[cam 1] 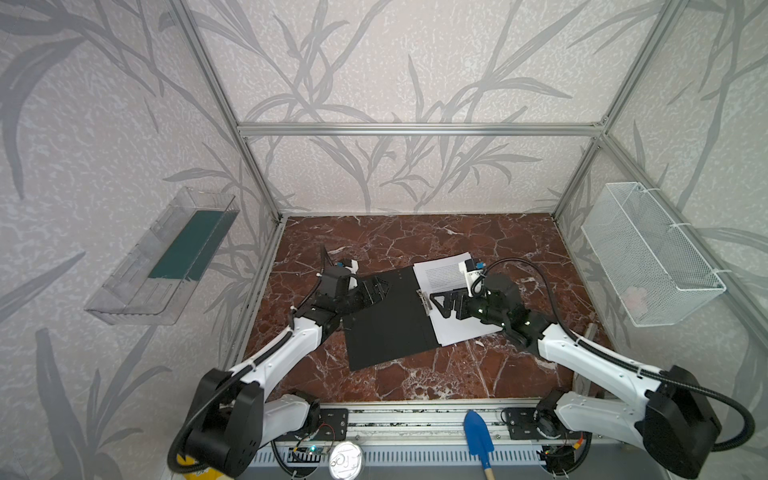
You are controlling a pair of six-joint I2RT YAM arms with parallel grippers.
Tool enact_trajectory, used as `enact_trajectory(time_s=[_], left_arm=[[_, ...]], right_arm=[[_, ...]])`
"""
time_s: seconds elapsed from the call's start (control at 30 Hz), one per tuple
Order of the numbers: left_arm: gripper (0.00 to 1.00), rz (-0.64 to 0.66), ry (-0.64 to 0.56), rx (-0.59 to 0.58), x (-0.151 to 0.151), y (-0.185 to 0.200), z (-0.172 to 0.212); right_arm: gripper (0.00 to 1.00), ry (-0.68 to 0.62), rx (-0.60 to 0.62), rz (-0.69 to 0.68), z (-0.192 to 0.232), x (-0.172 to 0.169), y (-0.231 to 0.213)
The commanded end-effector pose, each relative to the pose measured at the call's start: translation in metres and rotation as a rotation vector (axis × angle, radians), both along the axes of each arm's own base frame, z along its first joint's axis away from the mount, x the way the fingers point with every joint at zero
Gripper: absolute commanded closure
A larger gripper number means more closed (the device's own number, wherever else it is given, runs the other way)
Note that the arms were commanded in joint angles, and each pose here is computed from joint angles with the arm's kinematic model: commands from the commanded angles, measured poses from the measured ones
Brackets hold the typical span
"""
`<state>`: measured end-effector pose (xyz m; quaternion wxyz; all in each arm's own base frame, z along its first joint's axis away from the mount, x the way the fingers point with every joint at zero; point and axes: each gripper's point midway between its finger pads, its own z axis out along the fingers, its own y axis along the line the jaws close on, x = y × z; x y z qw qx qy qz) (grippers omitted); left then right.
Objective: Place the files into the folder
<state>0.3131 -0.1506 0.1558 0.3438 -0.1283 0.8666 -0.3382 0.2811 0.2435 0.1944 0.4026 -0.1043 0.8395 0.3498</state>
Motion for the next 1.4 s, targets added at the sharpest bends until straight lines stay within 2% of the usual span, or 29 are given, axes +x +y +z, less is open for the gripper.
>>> enact_trajectory(time_s=[0.0, 0.1, 0.17, 0.3, 0.4, 0.47, 0.63, 0.8, 0.93, 1.13, 1.23, 1.37], left_arm=[[0.01, 0.130, 0.069, 0.107, -0.036, 0.039, -0.028], [0.01, 0.117, 0.020, 0.069, -0.062, 0.043, -0.034], [0.01, 0.147, 0.016, 0.078, -0.077, 0.054, -0.042], [0.01, 0.285, 0.048, 0.086, -0.095, 0.080, -0.059], [0.01, 0.293, 0.094, 0.107, -0.100, 0.083, -0.075], [0.01, 0.268, 0.127, 0.094, -0.101, 0.077, -0.085], [0.02, 0.232, 0.181, 0.075, -0.101, 0.067, -0.105], [0.02, 0.183, 0.217, 0.084, -0.100, 0.060, -0.112], [0.02, 0.157, 0.256, 0.090, -0.100, 0.055, -0.121], [0.02, 0.114, 0.325, 0.099, -0.096, 0.046, -0.137], [0.02, 0.102, 0.325, 0.071, -0.091, 0.040, -0.136], [0.02, 0.080, 0.243, -0.015, -0.075, 0.026, -0.109]], right_arm=[[0.01, 0.028, -0.108, 0.011, -0.007, -0.001, -0.027], [0.01, 0.022, -0.008, -0.002, 0.001, -0.001, -0.037], [0.01, 0.032, -0.049, -0.101, -0.007, 0.011, -0.060], [0.01, 0.188, -0.161, -0.255, -0.054, 0.034, -0.106], [0.01, 0.293, -0.074, -0.315, -0.081, 0.040, -0.130], [0.01, 0.297, -0.019, -0.357, -0.091, 0.043, -0.143], [0.01, 0.337, -0.058, -0.492, -0.117, 0.043, -0.168], [0.01, 0.441, -0.049, -0.477, -0.139, 0.046, -0.164], [0.03, 0.503, -0.024, -0.409, -0.149, 0.047, -0.151], [0.05, 0.508, -0.004, -0.390, -0.150, 0.047, -0.147], [0.07, 0.511, 0.009, -0.362, -0.150, 0.048, -0.142], [0.09, 0.524, 0.020, -0.321, -0.154, 0.049, -0.131]])
